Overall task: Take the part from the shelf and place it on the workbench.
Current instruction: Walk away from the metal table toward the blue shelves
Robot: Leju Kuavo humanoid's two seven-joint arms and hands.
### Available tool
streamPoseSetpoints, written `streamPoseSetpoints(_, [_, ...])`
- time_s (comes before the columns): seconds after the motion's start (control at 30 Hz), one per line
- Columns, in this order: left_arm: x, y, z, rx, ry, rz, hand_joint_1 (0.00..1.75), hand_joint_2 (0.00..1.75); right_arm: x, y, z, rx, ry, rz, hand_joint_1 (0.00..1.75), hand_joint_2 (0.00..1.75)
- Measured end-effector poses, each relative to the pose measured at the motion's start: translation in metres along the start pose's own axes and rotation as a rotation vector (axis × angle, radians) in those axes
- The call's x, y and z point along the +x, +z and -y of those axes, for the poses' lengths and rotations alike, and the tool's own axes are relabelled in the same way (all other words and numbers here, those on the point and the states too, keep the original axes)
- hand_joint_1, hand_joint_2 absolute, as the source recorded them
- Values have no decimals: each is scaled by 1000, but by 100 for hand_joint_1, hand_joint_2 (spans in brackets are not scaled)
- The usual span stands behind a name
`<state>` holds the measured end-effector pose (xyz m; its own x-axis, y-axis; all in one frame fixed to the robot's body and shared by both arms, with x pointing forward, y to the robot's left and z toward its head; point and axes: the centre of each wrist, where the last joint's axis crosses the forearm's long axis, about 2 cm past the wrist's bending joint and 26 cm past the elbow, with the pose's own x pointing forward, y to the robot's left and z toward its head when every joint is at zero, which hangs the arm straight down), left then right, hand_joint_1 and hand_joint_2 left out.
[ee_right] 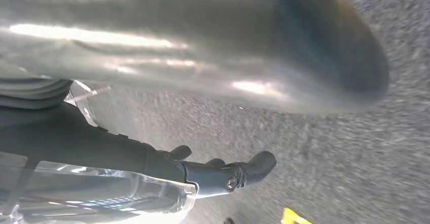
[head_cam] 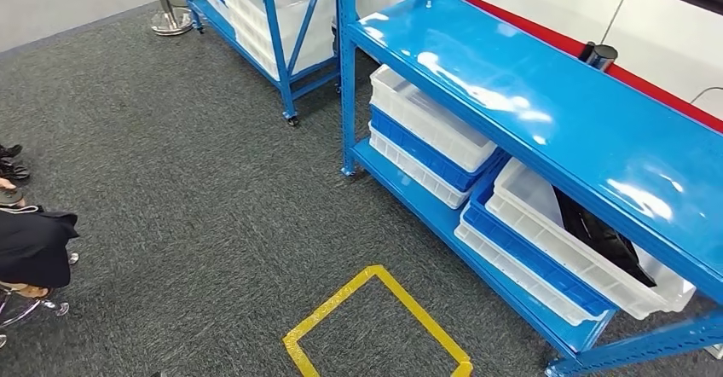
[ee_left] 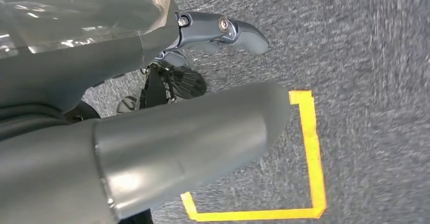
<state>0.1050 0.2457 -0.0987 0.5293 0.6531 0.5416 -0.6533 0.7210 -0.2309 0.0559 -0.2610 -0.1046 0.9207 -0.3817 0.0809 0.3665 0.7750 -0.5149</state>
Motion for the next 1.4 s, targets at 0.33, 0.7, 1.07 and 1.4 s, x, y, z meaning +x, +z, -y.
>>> streamPoseSetpoints(0.33, [1,0,3,-7,3,4,0,0,2,-1,1,-2,-1,6,0,0])
streamPoseSetpoints(0.7, [-2,1,-2,1,3,1,0,0,2,0,1,-1,0,6,0,0])
streamPoseSetpoints(1.07, [-3,2,-2,2,6,5,0,0,1,-2,2,-6,12,23,0,0])
streamPoseSetpoints(1.4, [-3,2,2,-8,11,8,0,0,4,-3,4,-9,9,27,0,0])
